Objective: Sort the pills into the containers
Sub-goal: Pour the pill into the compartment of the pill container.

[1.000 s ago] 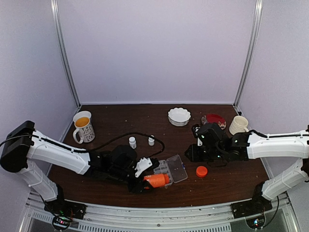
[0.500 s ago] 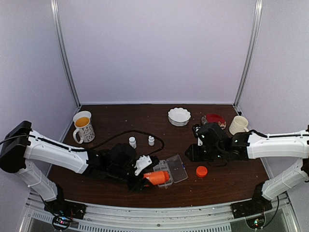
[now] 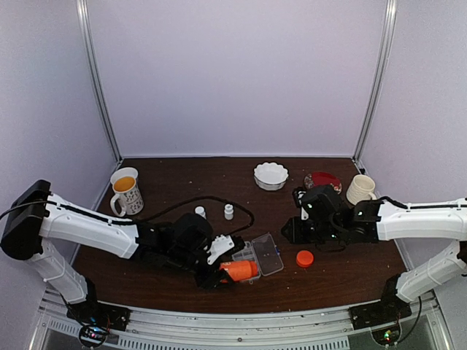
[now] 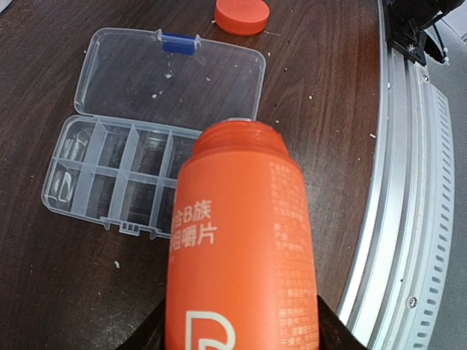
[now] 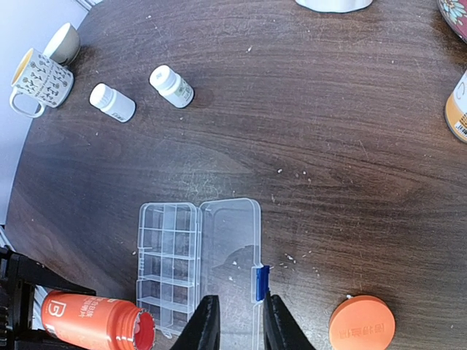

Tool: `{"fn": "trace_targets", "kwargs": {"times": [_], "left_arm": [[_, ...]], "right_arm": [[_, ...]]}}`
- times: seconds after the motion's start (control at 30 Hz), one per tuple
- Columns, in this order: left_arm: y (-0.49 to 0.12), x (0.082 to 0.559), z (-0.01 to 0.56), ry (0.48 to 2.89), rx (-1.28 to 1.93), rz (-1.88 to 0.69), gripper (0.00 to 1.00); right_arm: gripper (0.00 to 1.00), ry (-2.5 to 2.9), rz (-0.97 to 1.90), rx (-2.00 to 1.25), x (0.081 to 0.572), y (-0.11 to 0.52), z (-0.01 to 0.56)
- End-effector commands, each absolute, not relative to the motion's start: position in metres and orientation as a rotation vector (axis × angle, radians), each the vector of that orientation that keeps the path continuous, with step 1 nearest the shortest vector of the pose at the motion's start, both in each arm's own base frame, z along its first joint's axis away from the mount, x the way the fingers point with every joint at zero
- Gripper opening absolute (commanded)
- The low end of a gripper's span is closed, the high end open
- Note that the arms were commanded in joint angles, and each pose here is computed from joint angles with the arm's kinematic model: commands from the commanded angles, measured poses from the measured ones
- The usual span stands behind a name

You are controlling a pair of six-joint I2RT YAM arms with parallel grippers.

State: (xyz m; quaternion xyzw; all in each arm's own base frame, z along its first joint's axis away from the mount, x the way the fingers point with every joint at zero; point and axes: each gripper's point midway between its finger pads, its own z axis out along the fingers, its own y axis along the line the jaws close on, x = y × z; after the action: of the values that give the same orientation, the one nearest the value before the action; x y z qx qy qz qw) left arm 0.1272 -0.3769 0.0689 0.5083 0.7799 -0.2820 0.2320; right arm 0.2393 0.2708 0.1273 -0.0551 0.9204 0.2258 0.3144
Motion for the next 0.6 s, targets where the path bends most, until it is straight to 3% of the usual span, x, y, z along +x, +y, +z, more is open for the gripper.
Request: {"fn": "trace_targets", "kwargs": {"times": [0.0, 0.57], "left_arm": [[-0.3804, 0.1293, 0.0935, 2.114, 1.395, -0.768, 0.0], [-0.3843, 0.1351, 0.0919, 2.11, 1.414, -0.726, 0.0]], "right_arm": [[0.21, 2.407, 0.576, -0.106, 0.2429, 0.2632, 0.1303], [0.21, 2.395, 0.578, -0.088, 0.2424, 0.2587, 0.1335]]}}
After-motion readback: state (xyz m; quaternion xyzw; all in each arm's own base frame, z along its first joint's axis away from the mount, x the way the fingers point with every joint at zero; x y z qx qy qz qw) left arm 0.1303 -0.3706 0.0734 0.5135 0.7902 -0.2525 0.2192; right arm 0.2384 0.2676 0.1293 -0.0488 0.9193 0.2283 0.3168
